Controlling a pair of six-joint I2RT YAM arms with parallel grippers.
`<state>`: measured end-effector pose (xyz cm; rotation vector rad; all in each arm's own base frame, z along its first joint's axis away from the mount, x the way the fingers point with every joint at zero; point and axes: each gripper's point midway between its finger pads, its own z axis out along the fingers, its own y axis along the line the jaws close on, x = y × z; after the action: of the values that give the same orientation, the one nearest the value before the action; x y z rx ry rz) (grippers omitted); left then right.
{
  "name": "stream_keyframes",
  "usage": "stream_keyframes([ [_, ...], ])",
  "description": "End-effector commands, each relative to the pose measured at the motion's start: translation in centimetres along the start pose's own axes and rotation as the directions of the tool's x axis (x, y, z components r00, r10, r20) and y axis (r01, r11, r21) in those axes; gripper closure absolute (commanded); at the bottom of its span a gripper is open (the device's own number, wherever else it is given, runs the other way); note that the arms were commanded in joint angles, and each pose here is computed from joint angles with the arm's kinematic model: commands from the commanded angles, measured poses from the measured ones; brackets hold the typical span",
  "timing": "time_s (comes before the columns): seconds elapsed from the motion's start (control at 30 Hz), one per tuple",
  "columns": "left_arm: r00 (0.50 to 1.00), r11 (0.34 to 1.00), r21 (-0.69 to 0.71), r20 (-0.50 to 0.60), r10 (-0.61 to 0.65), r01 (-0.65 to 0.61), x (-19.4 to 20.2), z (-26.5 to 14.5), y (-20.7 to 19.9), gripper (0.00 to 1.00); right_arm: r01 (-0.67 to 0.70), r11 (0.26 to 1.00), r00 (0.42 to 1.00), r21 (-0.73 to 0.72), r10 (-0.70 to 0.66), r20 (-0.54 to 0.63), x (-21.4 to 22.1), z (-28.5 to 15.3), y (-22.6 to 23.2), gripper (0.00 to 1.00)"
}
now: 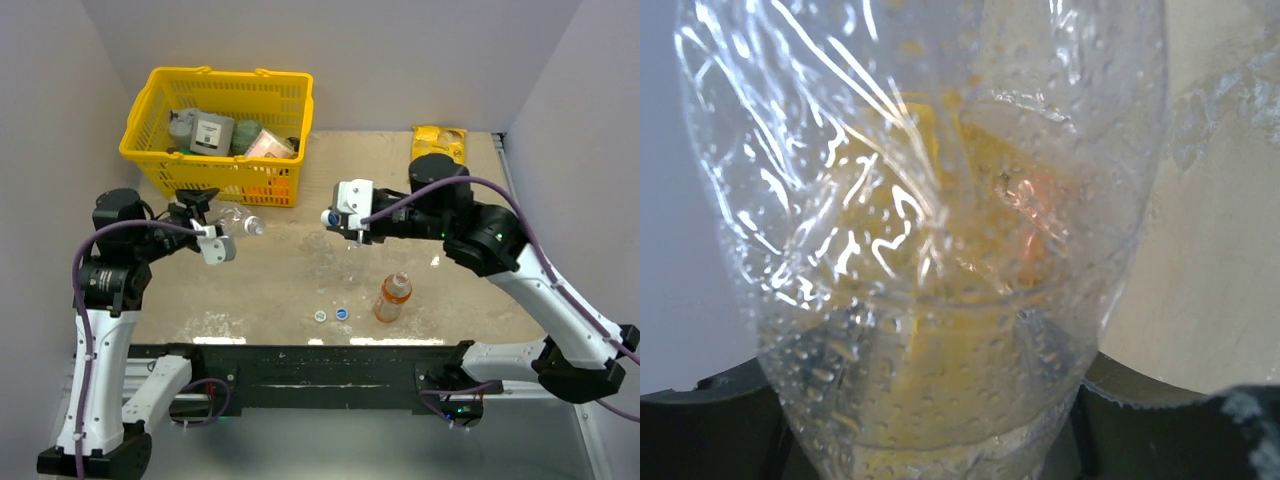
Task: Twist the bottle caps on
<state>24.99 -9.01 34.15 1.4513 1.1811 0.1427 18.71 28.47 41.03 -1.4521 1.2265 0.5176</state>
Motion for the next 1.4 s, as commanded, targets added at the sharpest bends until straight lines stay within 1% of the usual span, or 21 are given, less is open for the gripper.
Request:
stream_keyframes([
  [0.0,0.984,0.988,0.010,0.089,0.151,-0.153,-3.7,1.5,2.6,1.00,0.116,0.989,0.991,0.095,-0.121,0.051,-2.0,0.9,-3.1,1.00],
  [0.07,0.994,0.993,0.057,0.054,0.100,-0.103,-3.9,3.3,2.2,1.00,0.123,0.986,0.988,0.112,-0.132,0.084,-3.5,0.9,-3.9,1.00],
  [0.1,0.995,0.993,0.072,0.047,0.089,-0.092,-4.5,3.2,2.6,1.00,0.118,0.987,0.989,0.110,-0.127,0.081,-3.6,1.5,-4.1,1.00],
  [0.17,1.000,0.993,0.122,0.012,0.009,-0.010,-4.2,4.7,2.3,1.00,0.113,0.986,0.988,0.121,-0.124,0.090,-4.1,1.4,-4.5,1.00],
  [0.2,0.999,0.989,0.139,-0.012,-0.039,0.040,-4.3,4.7,2.1,1.00,0.113,0.985,0.988,0.130,-0.125,0.092,-4.2,1.2,-4.6,1.00],
  [0.23,0.997,0.986,0.153,-0.055,-0.053,0.061,-4.1,5.0,1.7,1.00,0.115,0.983,0.987,0.146,-0.130,0.096,-4.4,1.1,-4.9,1.00],
  [0.27,0.989,0.975,0.191,-0.113,-0.091,0.112,-3.1,5.7,0.7,1.00,0.113,0.982,0.988,0.148,-0.127,0.090,-4.1,1.1,-4.8,1.00],
  [0.3,0.978,0.970,0.186,-0.170,-0.123,0.154,-2.7,5.6,0.6,1.00,0.109,0.981,0.989,0.161,-0.124,0.086,-4.0,0.8,-4.9,1.00],
  [0.33,0.972,0.962,0.212,-0.192,-0.133,0.174,-2.9,5.8,-0.1,1.00,0.109,0.981,0.989,0.160,-0.123,0.079,-3.8,0.8,-4.9,1.00],
  [0.37,0.959,0.946,0.246,-0.237,-0.152,0.211,-2.4,5.9,-1.1,1.00,0.108,0.982,0.990,0.157,-0.121,0.075,-3.7,0.6,-4.7,1.00],
  [0.4,0.947,0.938,0.250,-0.274,-0.170,0.241,-2.1,5.8,-1.6,1.00,0.105,0.983,0.991,0.153,-0.117,0.071,-3.5,0.6,-4.6,1.00],
  [0.47,0.937,0.928,0.260,-0.297,-0.185,0.265,-2.0,5.4,-2.2,1.00,0.099,0.983,0.991,0.153,-0.111,0.075,-3.5,0.4,-4.4,1.00],
  [0.63,0.929,0.922,0.261,-0.313,-0.199,0.286,-2.1,4.6,-2.4,1.00,0.112,0.987,0.991,0.113,-0.120,0.065,-2.6,1.3,-3.6,1.00],
  [0.8,0.928,0.914,0.255,-0.284,-0.240,0.314,-3.1,4.4,-2.2,1.00,0.097,0.993,0.991,0.066,-0.102,0.081,-2.4,2.4,-2.8,1.00],
  [0.83,0.929,0.913,0.257,-0.279,-0.244,0.317,-3.2,4.4,-2.3,1.00,0.086,0.995,0.993,0.059,-0.091,0.079,-1.9,2.7,-2.6,1.00],
  [0.9,0.931,0.912,0.254,-0.261,-0.256,0.322,-3.7,4.4,-2.0,1.00,0.057,0.995,0.992,0.079,-0.065,0.112,-2.5,2.9,-2.9,1.00],
  [1.1,0.936,0.910,0.258,-0.227,-0.268,0.324,-4.4,4.5,-1.8,1.00,-0.042,0.996,0.985,0.074,0.029,0.168,-3.4,3.8,-2.9,1.00],
  [1.23,0.944,0.917,0.252,-0.196,-0.266,0.311,-4.9,4.3,-1.7,1.00,-0.081,0.994,0.982,0.074,0.067,0.178,-3.5,3.9,-3.1,1.00],
  [1.37,0.947,0.920,0.247,-0.189,-0.261,0.303,-4.5,4.3,-2.4,1.00,-0.102,0.993,0.977,0.052,0.091,0.191,-4.0,4.0,-2.9,1.00],
])
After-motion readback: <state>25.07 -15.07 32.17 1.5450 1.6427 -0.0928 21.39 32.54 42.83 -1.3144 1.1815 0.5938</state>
